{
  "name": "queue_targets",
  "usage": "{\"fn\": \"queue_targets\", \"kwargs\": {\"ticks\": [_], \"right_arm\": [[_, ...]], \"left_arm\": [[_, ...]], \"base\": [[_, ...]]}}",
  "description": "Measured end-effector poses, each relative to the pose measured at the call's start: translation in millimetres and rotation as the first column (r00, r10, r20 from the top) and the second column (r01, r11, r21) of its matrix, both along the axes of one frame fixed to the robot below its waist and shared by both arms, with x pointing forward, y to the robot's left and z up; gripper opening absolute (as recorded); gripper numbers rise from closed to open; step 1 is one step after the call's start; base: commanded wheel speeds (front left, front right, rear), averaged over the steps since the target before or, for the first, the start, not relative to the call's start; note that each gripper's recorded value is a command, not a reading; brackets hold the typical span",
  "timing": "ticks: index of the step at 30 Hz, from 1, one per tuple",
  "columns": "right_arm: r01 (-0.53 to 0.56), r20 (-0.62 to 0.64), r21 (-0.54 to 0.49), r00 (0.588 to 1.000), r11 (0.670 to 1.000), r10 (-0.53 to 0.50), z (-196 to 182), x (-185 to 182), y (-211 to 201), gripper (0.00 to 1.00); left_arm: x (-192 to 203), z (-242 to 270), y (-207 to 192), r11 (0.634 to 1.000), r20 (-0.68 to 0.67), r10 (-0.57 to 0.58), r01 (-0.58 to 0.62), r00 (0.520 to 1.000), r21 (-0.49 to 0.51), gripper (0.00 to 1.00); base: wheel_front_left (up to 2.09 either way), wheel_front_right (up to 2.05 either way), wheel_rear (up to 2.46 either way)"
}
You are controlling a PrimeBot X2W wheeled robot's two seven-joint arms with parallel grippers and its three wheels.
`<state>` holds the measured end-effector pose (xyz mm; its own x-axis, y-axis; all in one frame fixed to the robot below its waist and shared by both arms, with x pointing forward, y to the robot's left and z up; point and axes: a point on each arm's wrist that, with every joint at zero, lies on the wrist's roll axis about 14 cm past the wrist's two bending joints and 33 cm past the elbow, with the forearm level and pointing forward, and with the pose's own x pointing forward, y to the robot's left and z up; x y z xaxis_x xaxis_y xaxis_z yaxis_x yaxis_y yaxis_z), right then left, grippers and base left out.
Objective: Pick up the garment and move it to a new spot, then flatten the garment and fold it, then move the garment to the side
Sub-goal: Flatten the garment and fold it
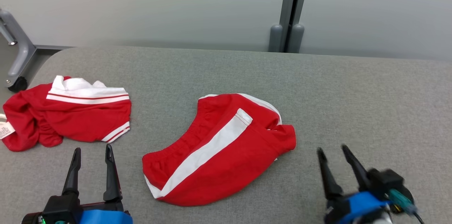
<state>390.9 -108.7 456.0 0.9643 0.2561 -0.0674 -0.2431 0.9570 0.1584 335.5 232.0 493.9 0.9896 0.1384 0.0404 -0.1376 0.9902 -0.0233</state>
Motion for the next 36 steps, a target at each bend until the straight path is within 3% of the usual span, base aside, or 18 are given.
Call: {"fn": "queue_targets", "kwargs": {"ticks": [3, 8, 14, 22, 23, 24, 29, 36], "right_arm": [[-0.138, 0.102, -0.018, 0.985, 0.99, 0.139, 33.9, 23.1, 47.8, 1.0], [-0.302, 0.104, -0.11, 0.944, 0.947, 0.313, 46.8, 45.4, 99.7, 1.0], [-0.443, -0.047, -0.228, 0.895, 0.867, 0.444, 28.9, 61.7, 143.2, 1.0], [-0.531, -0.283, -0.306, 0.843, 0.79, 0.456, -23.7, 67.3, 151.4, 1.0], [-0.54, -0.3, -0.305, 0.836, 0.785, 0.459, -28.3, 65.9, 152.9, 0.77], [-0.545, -0.303, -0.296, 0.832, 0.784, 0.464, -30.2, 65.1, 155.0, 0.02], [-0.516, -0.211, -0.273, 0.856, 0.812, 0.473, -17.5, 74.2, 152.9, 0.0], [-0.405, -0.067, -0.268, 0.913, 0.874, 0.402, 7.2, 83.5, 109.8, 0.0]], "left_arm": [[-3.5, -0.4, 4.3, 1.0, -0.001, 0.016, -0.016, 1.0, -0.005, 1.0], [-7.7, -2.2, 8.4, 1.0, -0.007, 0.029, -0.029, 1.0, -0.006, 1.0], [-13.8, -5.4, 17.2, 0.997, -0.018, 0.071, -0.071, 0.997, -0.02, 1.0], [-22.8, -10.9, 29.1, 0.99, -0.038, 0.134, -0.135, 0.99, -0.038, 1.0], [-23.5, -11.5, 30.0, 0.989, -0.04, 0.138, -0.14, 0.99, -0.042, 1.0], [-24.0, -12.0, 30.7, 0.989, -0.042, 0.141, -0.143, 0.989, -0.041, 1.0], [-20.8, -12.9, 29.8, 0.988, -0.045, 0.146, -0.148, 0.988, -0.044, 1.0], [-10.0, -10.4, 18.0, 0.994, -0.031, 0.101, -0.102, 0.994, -0.049, 1.0]], "base": [[0.0, 0.0, 0.0], [0.0, 0.0, 0.0], [0.0, 0.0, 0.0], [0.0, 0.0, 0.0], [0.0, 0.0, 0.0], [0.0, 0.0, 0.0], [0.0, 0.0, 0.0], [0.0, 0.0, 0.0]]}}
